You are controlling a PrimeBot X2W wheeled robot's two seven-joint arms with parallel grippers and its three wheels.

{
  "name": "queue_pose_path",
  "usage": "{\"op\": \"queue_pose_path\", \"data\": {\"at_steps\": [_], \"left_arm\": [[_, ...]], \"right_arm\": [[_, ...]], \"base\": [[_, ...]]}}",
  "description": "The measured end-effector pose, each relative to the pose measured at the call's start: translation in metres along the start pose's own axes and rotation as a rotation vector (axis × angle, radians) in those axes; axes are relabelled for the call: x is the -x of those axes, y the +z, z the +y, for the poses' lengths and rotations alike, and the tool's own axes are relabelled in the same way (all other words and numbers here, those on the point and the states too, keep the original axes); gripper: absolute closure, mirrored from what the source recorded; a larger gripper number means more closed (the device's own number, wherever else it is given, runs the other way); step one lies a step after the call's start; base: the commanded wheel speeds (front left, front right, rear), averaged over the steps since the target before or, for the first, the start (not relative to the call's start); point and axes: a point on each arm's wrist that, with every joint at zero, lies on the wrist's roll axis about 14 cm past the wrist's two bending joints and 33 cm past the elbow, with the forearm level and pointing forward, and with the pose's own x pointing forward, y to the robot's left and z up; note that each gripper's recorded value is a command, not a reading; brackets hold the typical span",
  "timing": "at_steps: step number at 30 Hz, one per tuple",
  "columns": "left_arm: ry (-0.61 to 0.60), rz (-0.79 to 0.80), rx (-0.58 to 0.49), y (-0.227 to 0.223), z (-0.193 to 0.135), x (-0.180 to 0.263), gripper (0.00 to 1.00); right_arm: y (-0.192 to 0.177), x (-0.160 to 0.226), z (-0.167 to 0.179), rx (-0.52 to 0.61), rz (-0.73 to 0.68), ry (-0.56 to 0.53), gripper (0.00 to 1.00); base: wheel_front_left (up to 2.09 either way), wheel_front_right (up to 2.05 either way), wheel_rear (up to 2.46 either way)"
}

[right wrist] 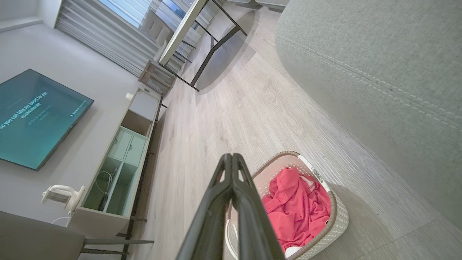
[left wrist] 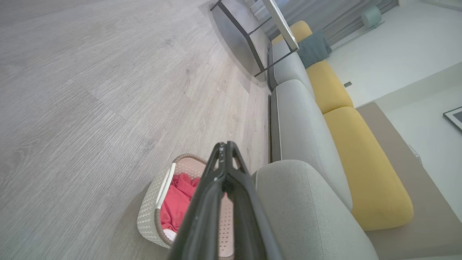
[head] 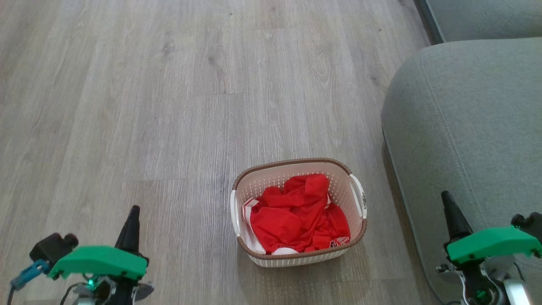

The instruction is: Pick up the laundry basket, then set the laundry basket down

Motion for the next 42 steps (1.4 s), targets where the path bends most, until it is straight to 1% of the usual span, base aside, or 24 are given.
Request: {"op": "queue_pose_path", "data": {"at_steps": [6,13,22,29,36,42], "left_arm": [[0.003,0.014,0.069,-0.003,0.002,0.0,1.0],[-0.021,0.007,0.146,0.001,-0.003,-0.004,1.0],[-0.009,0.01,0.239,0.001,0.003,-0.004,1.0],[-0.039,0.004,0.317,0.005,-0.005,-0.009,1.0],[-0.03,-0.004,0.399,0.008,0.001,-0.008,1.0],[-0.057,-0.005,0.465,0.01,-0.005,-0.012,1.0]], "right_arm": [[-0.001,0.001,-0.003,-0.069,0.002,-0.008,1.0],[0.0,0.0,-0.005,-0.149,-0.001,-0.012,1.0],[0.003,-0.002,-0.003,-0.241,-0.012,-0.004,1.0],[0.003,-0.001,-0.007,-0.322,-0.015,-0.014,1.0],[0.004,0.0,-0.011,-0.401,-0.023,-0.021,1.0],[0.005,0.001,-0.012,-0.47,-0.029,-0.022,1.0]], "base": [[0.0,0.0,0.0],[0.0,0.0,0.0],[0.0,0.0,0.0],[0.0,0.0,0.0],[0.0,0.0,0.0],[0.0,0.0,0.0]]}}
